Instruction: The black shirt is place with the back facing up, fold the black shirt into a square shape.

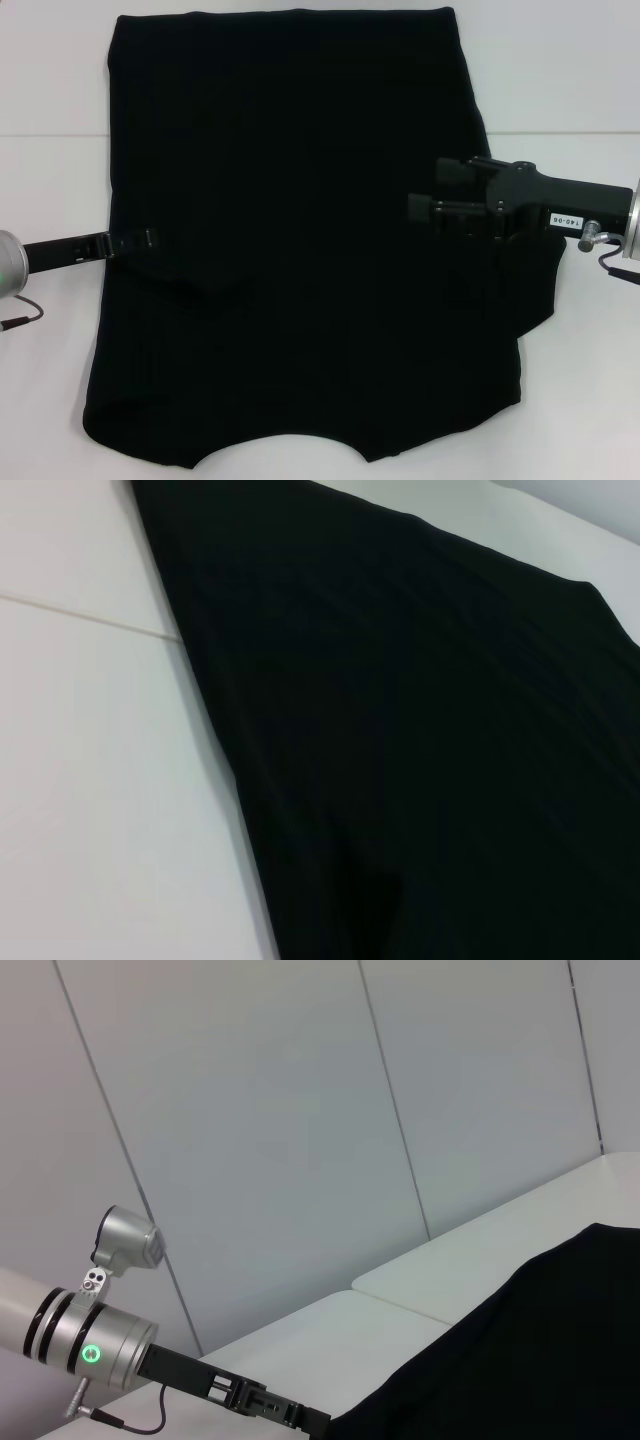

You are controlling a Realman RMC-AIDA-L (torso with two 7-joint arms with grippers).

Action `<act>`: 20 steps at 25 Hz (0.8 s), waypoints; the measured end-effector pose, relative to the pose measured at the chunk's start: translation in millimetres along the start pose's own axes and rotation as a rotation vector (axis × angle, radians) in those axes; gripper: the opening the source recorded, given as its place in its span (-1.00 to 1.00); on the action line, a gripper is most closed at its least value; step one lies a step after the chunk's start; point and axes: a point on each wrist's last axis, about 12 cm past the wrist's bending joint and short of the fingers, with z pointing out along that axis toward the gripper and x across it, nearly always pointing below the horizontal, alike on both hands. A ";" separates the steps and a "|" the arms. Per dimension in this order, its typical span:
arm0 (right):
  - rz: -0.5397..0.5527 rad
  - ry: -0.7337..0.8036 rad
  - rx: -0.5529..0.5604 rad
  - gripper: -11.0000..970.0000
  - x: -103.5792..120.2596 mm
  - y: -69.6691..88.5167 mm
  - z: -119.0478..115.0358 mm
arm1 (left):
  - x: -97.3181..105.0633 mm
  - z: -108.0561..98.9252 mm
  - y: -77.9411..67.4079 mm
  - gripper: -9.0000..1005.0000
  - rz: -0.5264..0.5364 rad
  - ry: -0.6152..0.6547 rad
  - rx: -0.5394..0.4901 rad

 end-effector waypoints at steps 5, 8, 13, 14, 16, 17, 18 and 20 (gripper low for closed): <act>0.001 -0.002 0.003 0.88 0.4 -0.3 -0.8 | 0.2 1.2 -0.6 0.75 0.009 0.007 -0.004; -0.001 -0.003 0.004 0.88 0.4 -0.3 -0.9 | 0.4 2.9 -1.9 0.67 0.012 0.014 -0.001; -0.005 -0.006 0.004 0.88 -0.1 -0.4 -0.8 | 0.3 4.7 -2.2 0.48 0.013 0.020 -0.001; -0.006 -0.008 0.004 0.88 -0.3 -0.4 -0.8 | 0.0 4.9 -2.1 0.44 0.014 0.019 -0.004; -0.007 -0.008 0.004 0.88 -0.4 -0.4 -0.7 | -0.3 5.4 -1.8 0.36 0.015 0.017 -0.010; -0.007 -0.008 0.004 0.88 -0.4 -0.4 -0.7 | -0.5 5.5 -1.9 0.32 0.017 0.017 -0.011; -0.007 -0.008 0.004 0.88 -0.4 -0.4 -0.7 | -0.8 5.8 -2.1 0.28 0.019 0.017 -0.012; -0.008 -0.009 0.004 0.88 -0.5 -0.4 -0.7 | -2.1 7.4 -4.0 -0.20 0.025 0.019 -0.011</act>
